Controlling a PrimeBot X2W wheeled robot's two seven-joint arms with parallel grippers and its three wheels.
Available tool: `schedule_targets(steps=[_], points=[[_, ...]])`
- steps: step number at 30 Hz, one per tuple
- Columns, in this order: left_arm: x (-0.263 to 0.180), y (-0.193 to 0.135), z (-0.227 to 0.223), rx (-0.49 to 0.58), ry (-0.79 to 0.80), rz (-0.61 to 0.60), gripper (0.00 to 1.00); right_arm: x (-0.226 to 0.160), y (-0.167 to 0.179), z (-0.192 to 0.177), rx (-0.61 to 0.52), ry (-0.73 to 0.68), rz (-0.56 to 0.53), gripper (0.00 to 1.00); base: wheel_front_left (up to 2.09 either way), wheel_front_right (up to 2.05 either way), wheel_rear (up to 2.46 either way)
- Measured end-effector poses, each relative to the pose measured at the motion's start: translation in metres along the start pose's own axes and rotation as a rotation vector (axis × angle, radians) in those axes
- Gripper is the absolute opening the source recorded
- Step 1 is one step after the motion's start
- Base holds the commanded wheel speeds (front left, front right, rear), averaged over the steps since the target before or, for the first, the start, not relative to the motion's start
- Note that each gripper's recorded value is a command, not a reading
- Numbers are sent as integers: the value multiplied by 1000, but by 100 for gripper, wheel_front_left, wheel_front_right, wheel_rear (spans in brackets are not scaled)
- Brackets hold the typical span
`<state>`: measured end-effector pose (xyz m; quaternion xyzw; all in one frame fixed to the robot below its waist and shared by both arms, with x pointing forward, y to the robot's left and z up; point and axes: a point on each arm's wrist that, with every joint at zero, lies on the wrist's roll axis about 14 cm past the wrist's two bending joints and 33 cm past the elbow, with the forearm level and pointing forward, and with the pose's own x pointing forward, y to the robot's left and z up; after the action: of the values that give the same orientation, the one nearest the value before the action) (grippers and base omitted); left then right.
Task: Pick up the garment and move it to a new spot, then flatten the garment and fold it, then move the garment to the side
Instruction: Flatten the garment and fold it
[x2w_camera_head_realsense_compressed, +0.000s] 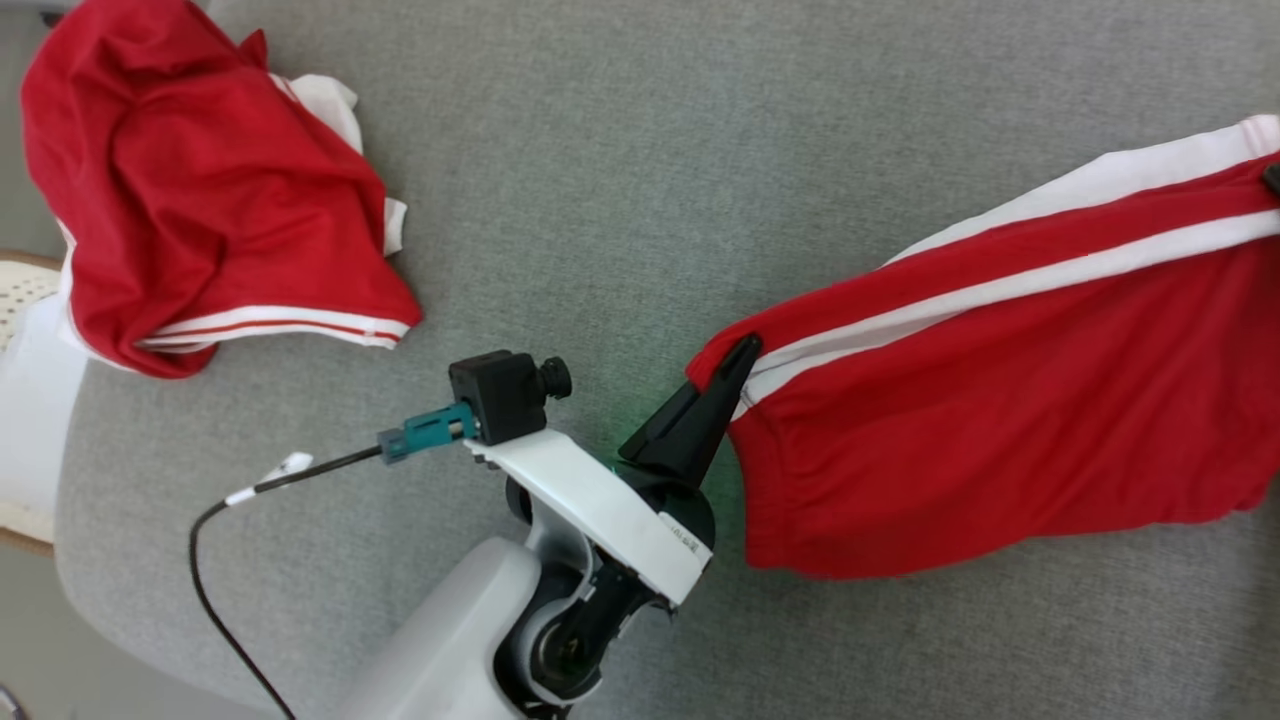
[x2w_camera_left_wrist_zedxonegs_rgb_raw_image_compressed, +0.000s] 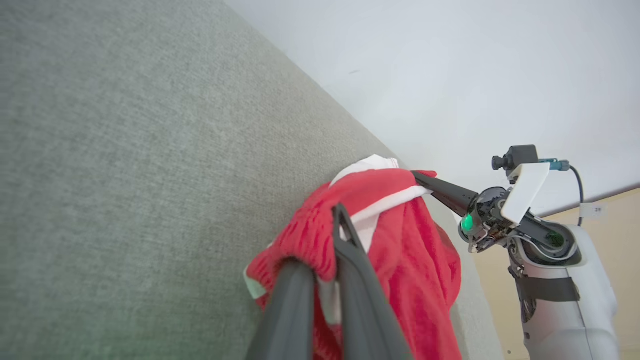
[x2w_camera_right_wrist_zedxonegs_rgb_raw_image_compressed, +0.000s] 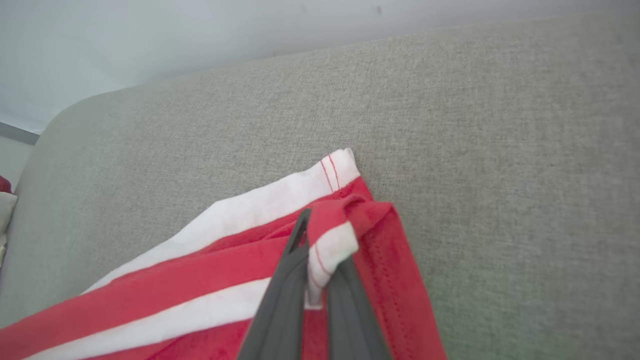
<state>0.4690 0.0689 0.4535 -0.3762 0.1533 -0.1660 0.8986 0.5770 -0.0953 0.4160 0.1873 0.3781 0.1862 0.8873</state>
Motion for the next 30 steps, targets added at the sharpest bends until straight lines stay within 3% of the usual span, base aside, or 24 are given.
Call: schedule_targets(steps=[2, 3, 4, 5, 6, 13, 22, 30], points=[[1, 5, -1, -3, -4, 14, 0, 8, 3, 2, -1, -1, 7, 20, 0, 0, 0], [1, 8, -1, -4, -9, 24, 0, 10, 5, 4, 1, -9, 14, 36, 0, 0, 0], [2, 10, -1, -4, -9, 32, 22, 12, 7, 7, 2, -22, 19, 85, 0, 0, 0], [2, 11, 0, -3, -16, 37, 47, 14, 9, 10, 3, -36, 23, 100, 0, 0, 0], [3, 12, 1, -3, -25, 43, 98, 15, 11, 13, 5, -49, 29, 100, 0, 0, 0], [0, 13, 0, 22, -30, 59, 100, 4, 18, 24, 5, -108, 61, 100, 0, 0, 0], [-28, 22, 23, 442, -89, 116, 100, -39, -9, -2, -275, -34, -61, 100, 0, 0, 0], [-46, 24, 46, 636, -227, 194, 100, -22, -33, -23, -325, 42, -121, 100, 0, 0, 0]])
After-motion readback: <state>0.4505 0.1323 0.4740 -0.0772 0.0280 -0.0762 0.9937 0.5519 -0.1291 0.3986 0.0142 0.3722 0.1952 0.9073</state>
